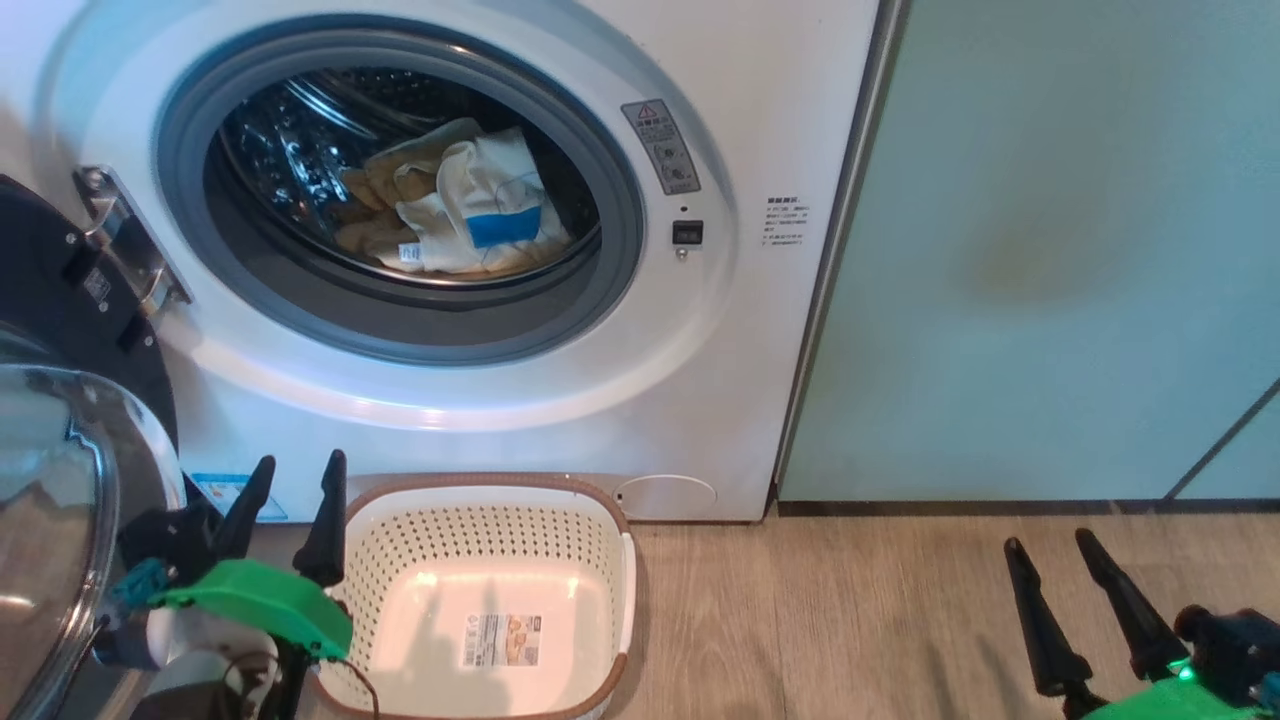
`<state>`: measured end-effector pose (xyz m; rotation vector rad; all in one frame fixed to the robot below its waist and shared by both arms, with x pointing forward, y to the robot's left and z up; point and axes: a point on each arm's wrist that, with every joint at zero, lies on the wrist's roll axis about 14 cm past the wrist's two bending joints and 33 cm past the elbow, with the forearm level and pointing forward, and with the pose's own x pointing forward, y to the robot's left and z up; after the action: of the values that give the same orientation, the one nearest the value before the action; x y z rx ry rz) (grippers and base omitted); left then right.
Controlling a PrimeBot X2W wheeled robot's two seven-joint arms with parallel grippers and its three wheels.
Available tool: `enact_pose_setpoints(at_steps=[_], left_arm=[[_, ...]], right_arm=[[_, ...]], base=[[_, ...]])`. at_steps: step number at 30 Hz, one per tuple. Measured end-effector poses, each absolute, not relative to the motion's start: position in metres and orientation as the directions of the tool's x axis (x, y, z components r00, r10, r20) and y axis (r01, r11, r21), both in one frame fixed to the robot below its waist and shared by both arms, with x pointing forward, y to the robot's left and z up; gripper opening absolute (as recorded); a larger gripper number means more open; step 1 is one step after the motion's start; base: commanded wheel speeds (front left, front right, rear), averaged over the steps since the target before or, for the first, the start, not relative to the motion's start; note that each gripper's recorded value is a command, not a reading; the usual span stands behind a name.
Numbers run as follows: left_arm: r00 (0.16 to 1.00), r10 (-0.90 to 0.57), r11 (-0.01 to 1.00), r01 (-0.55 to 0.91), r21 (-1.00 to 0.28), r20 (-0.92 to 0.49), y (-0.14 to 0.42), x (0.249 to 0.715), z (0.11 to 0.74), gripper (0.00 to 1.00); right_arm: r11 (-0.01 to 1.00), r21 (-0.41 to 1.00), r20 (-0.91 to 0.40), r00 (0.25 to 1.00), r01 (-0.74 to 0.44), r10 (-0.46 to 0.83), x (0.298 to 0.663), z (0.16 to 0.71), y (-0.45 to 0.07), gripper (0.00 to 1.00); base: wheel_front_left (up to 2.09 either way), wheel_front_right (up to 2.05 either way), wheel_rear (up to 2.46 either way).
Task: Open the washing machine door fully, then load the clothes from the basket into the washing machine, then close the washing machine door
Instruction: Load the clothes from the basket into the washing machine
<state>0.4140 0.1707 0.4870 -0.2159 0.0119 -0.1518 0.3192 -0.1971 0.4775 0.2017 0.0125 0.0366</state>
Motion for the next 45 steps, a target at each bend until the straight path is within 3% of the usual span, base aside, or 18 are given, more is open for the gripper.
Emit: enact_pose_setpoints(at_steps=[45], left_arm=[[0.983, -0.183, 0.963, 0.179, -0.202, 0.002, 0.163, 0.409, 0.487, 1.00]], right_arm=[[0.985, 0.170, -0.010, 1.000, 0.024, -0.023, 0.311, 0.477, -0.217, 1.00]], base=[[0.00, 0.00, 0.00]])
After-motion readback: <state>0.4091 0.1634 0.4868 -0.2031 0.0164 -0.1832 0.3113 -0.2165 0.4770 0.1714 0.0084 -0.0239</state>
